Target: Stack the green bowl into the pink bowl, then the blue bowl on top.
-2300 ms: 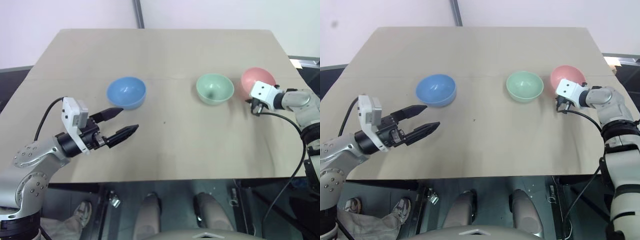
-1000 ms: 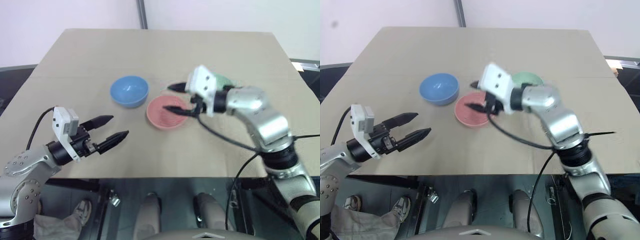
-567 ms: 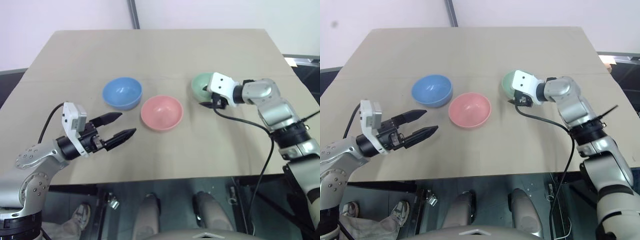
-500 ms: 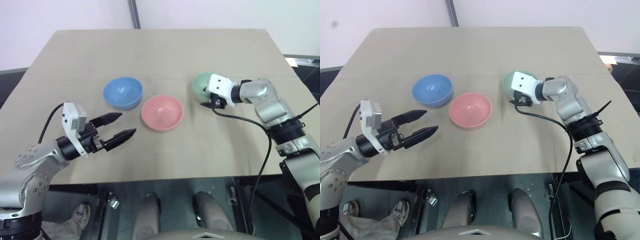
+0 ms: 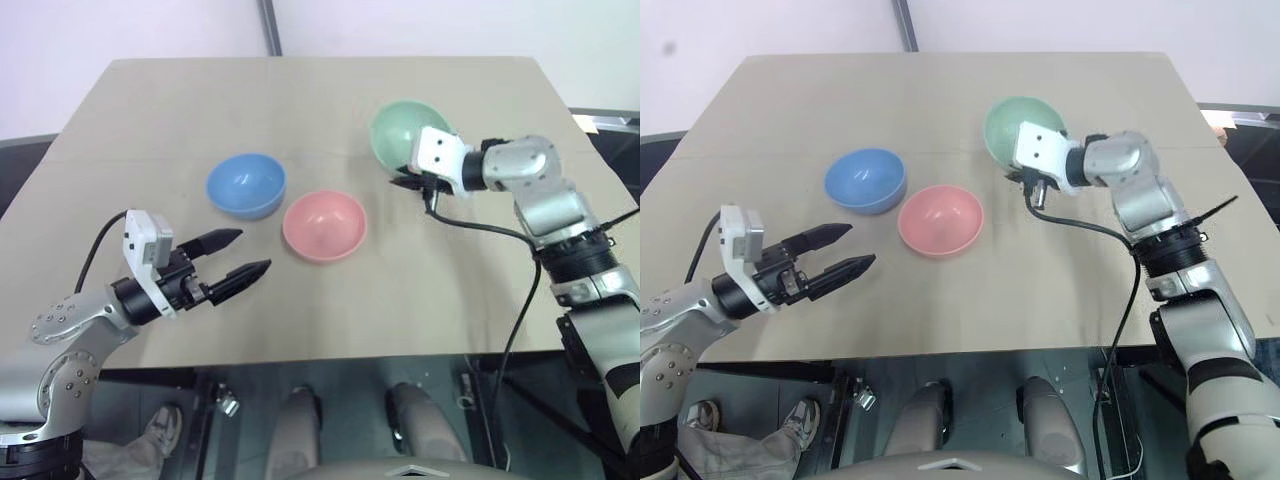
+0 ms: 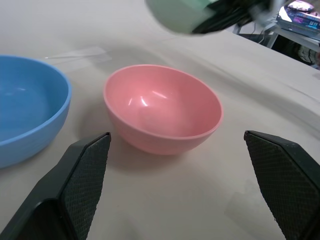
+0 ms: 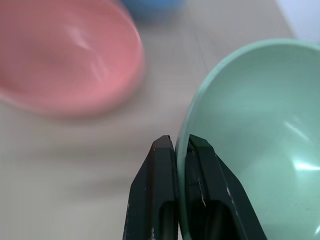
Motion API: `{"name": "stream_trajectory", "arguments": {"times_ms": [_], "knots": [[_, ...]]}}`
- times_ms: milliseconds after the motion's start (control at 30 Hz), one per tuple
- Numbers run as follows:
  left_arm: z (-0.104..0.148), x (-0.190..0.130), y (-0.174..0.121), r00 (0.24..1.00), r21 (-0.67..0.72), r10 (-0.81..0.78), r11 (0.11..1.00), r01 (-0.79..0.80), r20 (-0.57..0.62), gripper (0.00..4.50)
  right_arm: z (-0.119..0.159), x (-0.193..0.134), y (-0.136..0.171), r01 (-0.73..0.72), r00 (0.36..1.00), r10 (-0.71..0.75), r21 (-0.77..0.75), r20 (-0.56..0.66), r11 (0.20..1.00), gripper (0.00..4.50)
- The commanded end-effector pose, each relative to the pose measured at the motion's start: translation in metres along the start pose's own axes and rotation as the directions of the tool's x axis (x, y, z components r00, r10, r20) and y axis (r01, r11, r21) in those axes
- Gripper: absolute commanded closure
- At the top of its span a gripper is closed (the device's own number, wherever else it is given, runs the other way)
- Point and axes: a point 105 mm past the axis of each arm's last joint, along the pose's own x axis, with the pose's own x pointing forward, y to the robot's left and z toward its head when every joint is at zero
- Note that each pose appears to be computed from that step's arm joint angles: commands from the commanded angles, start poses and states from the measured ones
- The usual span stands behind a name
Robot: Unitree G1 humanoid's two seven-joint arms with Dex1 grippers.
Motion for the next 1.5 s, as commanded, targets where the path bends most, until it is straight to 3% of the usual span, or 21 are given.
{"name": "stream_trajectory", "arguments": {"times_ms": [33,233,267,300,433,500,700,833,933,1000,1233,1400,1500], "knots": [[0.006,-0.001,0.001,1.0,0.024,0.002,1.0,-0.002,0.026,0.0,0.043,-0.002,0.031,-0.119,0.983,0.119,-0.01,0.138,0.993,4.41],[0.006,0.001,0.005,1.0,0.028,0.003,1.0,-0.004,0.031,0.0,0.057,0.024,0.075,-0.222,0.956,0.209,0.042,0.208,0.974,4.41],[0.007,0.002,0.006,0.999,0.029,0.003,1.0,-0.004,0.032,0.0,0.058,0.029,0.075,-0.216,0.955,0.199,0.06,0.22,0.974,3.62],[0.007,0.002,0.006,0.999,0.03,0.004,1.0,-0.005,0.033,0.0,0.058,0.034,0.074,-0.205,0.956,0.181,0.083,0.229,0.975,3.37],[0.008,0.0,0.008,0.999,0.035,0.017,0.999,-0.019,0.033,0.0,0.054,0.044,0.061,-0.105,0.973,0.084,0.089,0.214,0.99,1.28],[0.011,-0.003,0.012,0.998,0.058,0.061,0.996,-0.061,0.012,0.0,0.059,0.039,0.05,-0.032,0.972,0.007,0.103,0.235,0.994,0.58],[0.027,-0.008,0.036,0.973,0.212,0.226,0.954,-0.21,-0.051,0.0,0.073,0.008,0.035,0.061,0.943,-0.109,0.161,0.314,0.985,0.58],[0.049,-0.002,0.06,0.923,0.426,0.341,0.872,-0.24,-0.179,0.0,0.062,-0.023,0.035,0.129,0.942,-0.19,0.226,0.278,0.965,0.58],[0.05,0.007,0.063,0.874,0.603,0.305,0.798,-0.017,-0.379,0.0,0.052,-0.038,0.043,0.137,0.954,-0.194,0.246,0.227,0.959,0.58],[0.054,0.013,0.069,0.849,0.633,0.299,0.773,0.052,-0.436,0.0,0.045,-0.047,0.051,0.131,0.963,-0.186,0.264,0.196,0.955,0.58],[0.044,0.034,0.097,0.723,0.709,0.366,0.663,0.24,-0.586,0.0,0.03,-0.062,0.059,0.21,0.964,-0.248,0.291,0.099,0.933,0.58],[0.031,0.044,0.109,0.666,0.71,0.393,0.637,0.3,-0.634,0.0,0.028,-0.064,0.063,0.25,0.957,-0.283,0.306,0.067,0.919,0.58],[0.029,0.051,0.111,0.661,0.711,0.392,0.629,0.315,-0.64,1.12,0.026,-0.067,0.063,0.279,0.95,-0.308,0.311,0.047,0.909,0.41]]}}
